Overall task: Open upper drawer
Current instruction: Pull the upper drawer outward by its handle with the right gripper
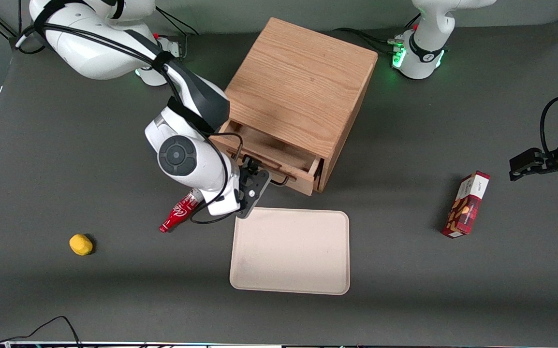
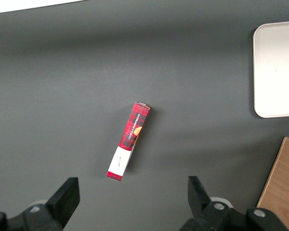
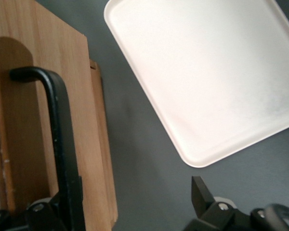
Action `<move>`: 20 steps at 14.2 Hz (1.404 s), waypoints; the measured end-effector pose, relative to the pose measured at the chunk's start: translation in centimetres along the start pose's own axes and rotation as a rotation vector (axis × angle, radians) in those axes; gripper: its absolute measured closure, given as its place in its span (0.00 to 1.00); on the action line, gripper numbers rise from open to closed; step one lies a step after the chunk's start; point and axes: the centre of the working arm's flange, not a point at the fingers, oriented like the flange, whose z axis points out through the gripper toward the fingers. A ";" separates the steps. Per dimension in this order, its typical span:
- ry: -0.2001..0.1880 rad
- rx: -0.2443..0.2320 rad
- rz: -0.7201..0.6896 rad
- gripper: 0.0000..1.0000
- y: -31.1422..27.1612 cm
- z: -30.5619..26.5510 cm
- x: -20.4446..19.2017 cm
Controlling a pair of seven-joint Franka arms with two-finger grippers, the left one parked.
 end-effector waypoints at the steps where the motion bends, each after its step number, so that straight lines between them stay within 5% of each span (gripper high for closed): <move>1: 0.004 -0.010 0.000 0.00 0.8 -0.3 -0.2; 7: 0.028 -0.068 -0.017 0.00 5.6 -1.6 -1.0; 15: 0.164 -0.212 0.014 0.00 11.2 -3.5 -1.3; 20: 0.196 -0.199 0.054 0.00 12.5 -3.9 -1.8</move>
